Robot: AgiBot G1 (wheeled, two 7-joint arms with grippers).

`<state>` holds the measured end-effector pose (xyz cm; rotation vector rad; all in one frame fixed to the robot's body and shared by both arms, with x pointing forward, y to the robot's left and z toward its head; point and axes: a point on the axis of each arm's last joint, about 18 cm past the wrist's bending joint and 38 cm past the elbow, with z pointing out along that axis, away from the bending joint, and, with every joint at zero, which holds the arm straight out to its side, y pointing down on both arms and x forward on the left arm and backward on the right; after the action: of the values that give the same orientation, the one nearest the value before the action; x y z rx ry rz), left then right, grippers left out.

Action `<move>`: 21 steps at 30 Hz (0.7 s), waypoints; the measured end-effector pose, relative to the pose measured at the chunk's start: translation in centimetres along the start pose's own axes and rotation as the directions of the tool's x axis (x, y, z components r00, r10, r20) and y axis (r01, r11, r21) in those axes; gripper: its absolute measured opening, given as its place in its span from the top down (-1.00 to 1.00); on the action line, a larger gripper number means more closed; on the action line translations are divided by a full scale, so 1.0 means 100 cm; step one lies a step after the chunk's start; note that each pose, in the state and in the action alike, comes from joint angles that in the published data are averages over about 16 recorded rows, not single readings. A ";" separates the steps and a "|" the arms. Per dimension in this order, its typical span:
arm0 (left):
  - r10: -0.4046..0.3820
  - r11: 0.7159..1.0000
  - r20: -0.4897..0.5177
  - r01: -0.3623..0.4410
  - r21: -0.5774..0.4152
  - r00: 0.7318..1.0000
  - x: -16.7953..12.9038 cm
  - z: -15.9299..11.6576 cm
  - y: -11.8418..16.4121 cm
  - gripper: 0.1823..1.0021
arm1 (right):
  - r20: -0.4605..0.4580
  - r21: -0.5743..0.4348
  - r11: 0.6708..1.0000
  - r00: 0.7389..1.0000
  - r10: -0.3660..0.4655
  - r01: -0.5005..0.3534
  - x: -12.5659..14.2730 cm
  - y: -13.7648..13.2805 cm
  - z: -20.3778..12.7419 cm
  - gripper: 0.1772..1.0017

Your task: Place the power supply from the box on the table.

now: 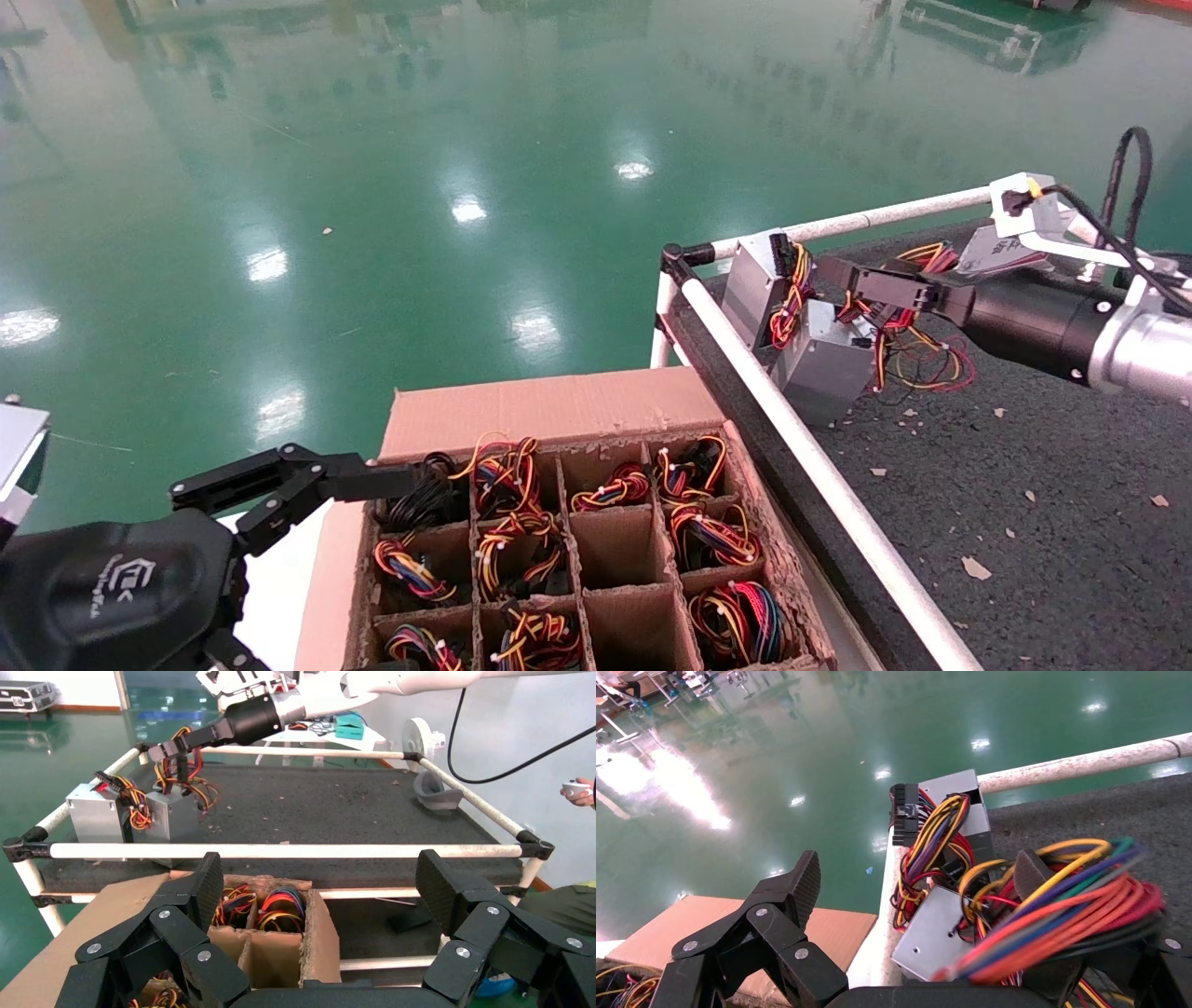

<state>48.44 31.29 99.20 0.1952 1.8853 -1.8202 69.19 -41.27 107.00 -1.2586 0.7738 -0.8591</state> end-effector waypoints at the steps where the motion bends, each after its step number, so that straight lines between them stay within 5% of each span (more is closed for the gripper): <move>1: 0.000 1.000 0.000 0.000 0.000 1.000 0.000 0.000 0.000 -1.00 | 0.000 -0.001 1.000 1.000 -0.002 0.002 0.001 -0.001 -0.002 -1.00; 21: 0.000 1.000 0.000 0.000 0.000 1.000 0.000 0.000 0.000 -1.00 | 0.014 0.021 0.997 0.997 -0.075 0.074 0.008 -0.033 -0.035 -1.00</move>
<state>48.44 31.29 99.20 0.1952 1.8853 -1.8202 66.10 -43.97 109.75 -1.2812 0.7084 -0.9147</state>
